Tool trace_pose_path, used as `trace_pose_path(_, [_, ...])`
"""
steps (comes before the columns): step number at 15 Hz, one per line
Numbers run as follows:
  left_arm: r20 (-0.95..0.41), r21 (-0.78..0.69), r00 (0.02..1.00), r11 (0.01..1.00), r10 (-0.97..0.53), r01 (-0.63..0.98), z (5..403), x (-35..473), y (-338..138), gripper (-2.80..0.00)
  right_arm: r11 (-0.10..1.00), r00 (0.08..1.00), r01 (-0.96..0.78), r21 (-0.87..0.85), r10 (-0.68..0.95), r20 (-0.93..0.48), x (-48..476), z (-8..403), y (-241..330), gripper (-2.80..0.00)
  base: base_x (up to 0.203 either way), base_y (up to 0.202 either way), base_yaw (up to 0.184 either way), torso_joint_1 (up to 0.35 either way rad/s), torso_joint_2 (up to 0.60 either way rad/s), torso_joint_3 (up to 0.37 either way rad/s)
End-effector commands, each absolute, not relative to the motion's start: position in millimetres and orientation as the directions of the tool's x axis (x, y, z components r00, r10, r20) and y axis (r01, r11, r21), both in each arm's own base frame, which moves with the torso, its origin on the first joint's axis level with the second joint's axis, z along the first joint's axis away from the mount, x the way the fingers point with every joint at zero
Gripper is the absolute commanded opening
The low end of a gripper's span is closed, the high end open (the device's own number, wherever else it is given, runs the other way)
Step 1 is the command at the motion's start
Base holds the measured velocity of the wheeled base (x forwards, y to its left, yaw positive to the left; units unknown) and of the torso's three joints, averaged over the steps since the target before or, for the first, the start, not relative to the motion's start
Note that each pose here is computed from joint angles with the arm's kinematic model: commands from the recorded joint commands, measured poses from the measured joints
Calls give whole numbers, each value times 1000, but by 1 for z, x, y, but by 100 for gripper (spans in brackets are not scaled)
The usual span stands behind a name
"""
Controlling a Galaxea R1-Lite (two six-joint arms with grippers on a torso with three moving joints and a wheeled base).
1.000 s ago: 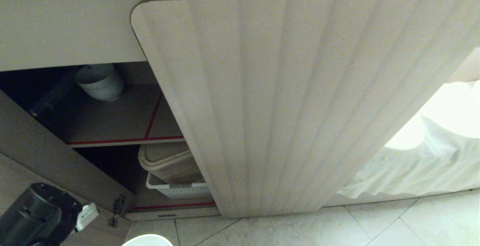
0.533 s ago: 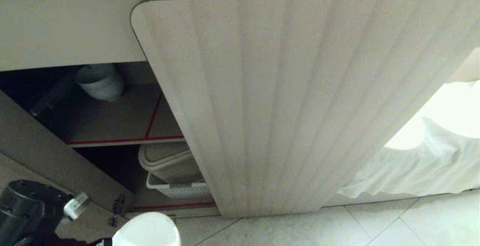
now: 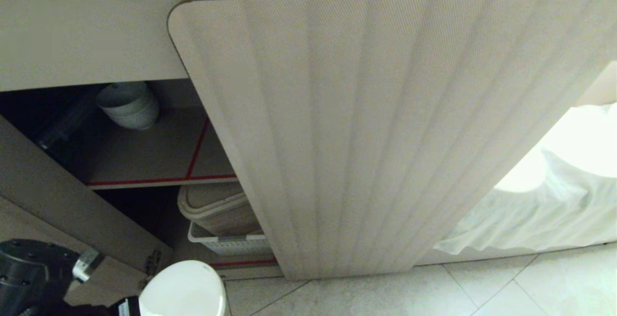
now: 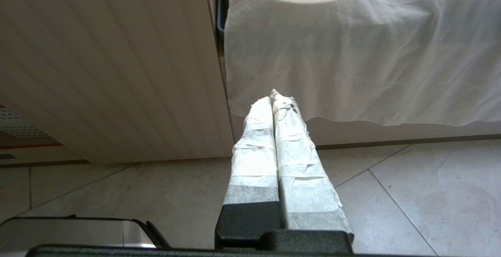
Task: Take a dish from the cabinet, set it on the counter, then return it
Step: Put it back into the cabinet
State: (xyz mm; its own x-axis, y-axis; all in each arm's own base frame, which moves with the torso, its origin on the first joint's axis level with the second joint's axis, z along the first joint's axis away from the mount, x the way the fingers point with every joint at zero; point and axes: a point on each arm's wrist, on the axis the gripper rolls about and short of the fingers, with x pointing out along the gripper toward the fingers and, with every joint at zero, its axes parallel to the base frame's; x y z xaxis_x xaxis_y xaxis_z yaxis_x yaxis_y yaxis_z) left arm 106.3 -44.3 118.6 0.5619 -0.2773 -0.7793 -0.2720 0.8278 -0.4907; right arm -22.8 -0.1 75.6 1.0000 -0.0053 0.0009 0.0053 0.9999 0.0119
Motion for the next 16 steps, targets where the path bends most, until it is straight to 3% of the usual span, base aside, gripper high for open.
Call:
trace_pose_path(1, [-763, -518, 584, 803, -278, -294, 118, 108, -44, -280, 1000, 1000, 5, 12, -5, 2, -23, 76, 0, -280, 0, 0, 0, 0, 0, 0])
trace_pose_path(6, [-702, -570, 662, 764, -262, -303, 120, 131, -43, -280, 1000, 1000, 5, 12, -5, 2, -23, 76, 0, -280, 0, 0, 0, 0, 0, 0])
trace_pose_path(16, [-690, -590, 690, 723, -220, -360, 123, 165, -42, -280, 1000, 1000, 5, 12, -5, 2, -23, 76, 0, -280, 0, 0, 0, 0, 0, 0])
